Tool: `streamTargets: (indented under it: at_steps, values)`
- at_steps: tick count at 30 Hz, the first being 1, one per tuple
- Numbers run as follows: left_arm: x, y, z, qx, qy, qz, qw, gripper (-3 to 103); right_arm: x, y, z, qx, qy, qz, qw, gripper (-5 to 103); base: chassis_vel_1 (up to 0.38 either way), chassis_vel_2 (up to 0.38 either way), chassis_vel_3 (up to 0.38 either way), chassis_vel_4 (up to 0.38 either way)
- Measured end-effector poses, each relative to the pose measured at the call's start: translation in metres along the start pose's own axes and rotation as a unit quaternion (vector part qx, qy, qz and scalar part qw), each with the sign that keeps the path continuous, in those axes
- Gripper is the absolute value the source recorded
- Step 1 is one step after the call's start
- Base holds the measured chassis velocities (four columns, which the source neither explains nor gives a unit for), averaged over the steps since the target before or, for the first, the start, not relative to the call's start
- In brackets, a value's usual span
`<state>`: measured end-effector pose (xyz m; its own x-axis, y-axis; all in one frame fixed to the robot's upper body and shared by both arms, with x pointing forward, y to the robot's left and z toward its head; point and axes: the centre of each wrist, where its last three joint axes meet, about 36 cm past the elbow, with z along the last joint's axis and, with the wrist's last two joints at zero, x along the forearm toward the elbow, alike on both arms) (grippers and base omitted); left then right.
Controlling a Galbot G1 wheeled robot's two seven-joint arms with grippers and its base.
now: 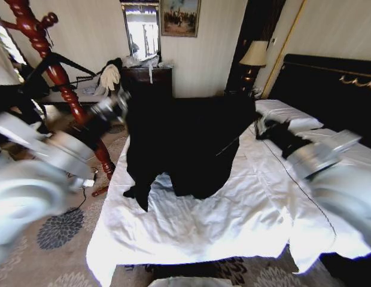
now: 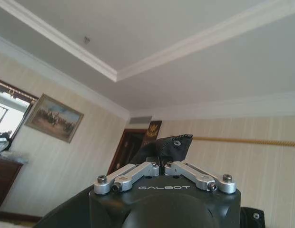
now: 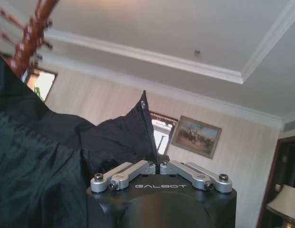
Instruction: Pick up the clothes from the bed and hang them on the clothes hanger.
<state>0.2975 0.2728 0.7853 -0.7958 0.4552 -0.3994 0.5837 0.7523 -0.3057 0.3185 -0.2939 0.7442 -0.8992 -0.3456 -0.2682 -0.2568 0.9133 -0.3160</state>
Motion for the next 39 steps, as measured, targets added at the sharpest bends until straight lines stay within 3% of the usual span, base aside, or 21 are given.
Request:
streamTargets:
  at_steps: [3, 5, 8, 11, 13, 16, 23, 26, 32, 38, 39]
  values:
    - [0.001, -0.006, -0.010, 0.001, -0.006, 0.002, 1.0000, 0, 0.001, 0.000, -0.008, -0.012, -0.006, -0.002, 1.000, 0, 0.000, 0.000, 0.000, 0.000]
    - [0.003, -0.019, -0.032, -0.005, -0.016, 0.011, 0.9998, 0, 0.003, -0.003, -0.029, -0.035, -0.022, -0.005, 0.999, 0, 0.000, 0.000, 0.000, 0.000]
    - [0.002, -0.016, -0.028, -0.004, -0.010, 0.001, 0.9999, 0, 0.003, -0.006, -0.033, -0.045, -0.021, -0.002, 0.999, 0, 0.000, 0.000, 0.000, 0.000]
    - [0.000, 0.005, 0.001, 0.009, 0.016, -0.040, 0.9991, 0, 0.004, -0.005, -0.028, -0.077, 0.001, -0.005, 0.997, 0, 0.000, 0.000, 0.000, 0.000]
    - [0.000, 0.008, 0.006, 0.011, 0.019, -0.044, 0.9988, 0, 0.004, -0.004, -0.027, -0.082, 0.006, -0.007, 0.997, 0, 0.000, 0.000, 0.000, 0.000]
    - [0.000, 0.028, 0.035, 0.022, 0.040, -0.060, 0.9971, 0, 0.004, 0.000, -0.014, -0.105, 0.033, -0.017, 0.994, 0, 0.000, 0.000, 0.000, 0.000]
    - [-0.006, 0.061, 0.054, 0.032, 0.051, -0.085, 0.9946, 0, -0.001, -0.002, 0.004, -0.101, 0.066, -0.032, 0.992, 0, 0.000, 0.000, 0.000, 0.000]
    - [-0.010, 0.088, 0.066, 0.023, 0.056, -0.112, 0.9919, 0, -0.003, -0.005, 0.013, -0.116, 0.089, -0.041, 0.988, 0, 0.000, 0.000, 0.000, 0.000]
    - [-0.012, 0.118, 0.083, 0.006, 0.064, -0.147, 0.9871, -3, -0.007, -0.013, 0.020, -0.134, 0.111, -0.035, 0.984, 0, 0.000, 0.000, 0.000, 0.000]
    - [-0.011, 0.131, 0.093, -0.002, 0.081, -0.156, 0.9844, 23, -0.008, -0.013, 0.026, -0.143, 0.128, -0.044, 0.980, 0, 0.000, 0.000, 0.000, 0.000]
    - [-0.011, 0.132, 0.093, -0.003, 0.083, -0.156, 0.9842, 23, -0.008, -0.012, 0.027, -0.143, 0.130, -0.046, 0.980, 0, 0.000, 0.000, 0.000, 0.000]
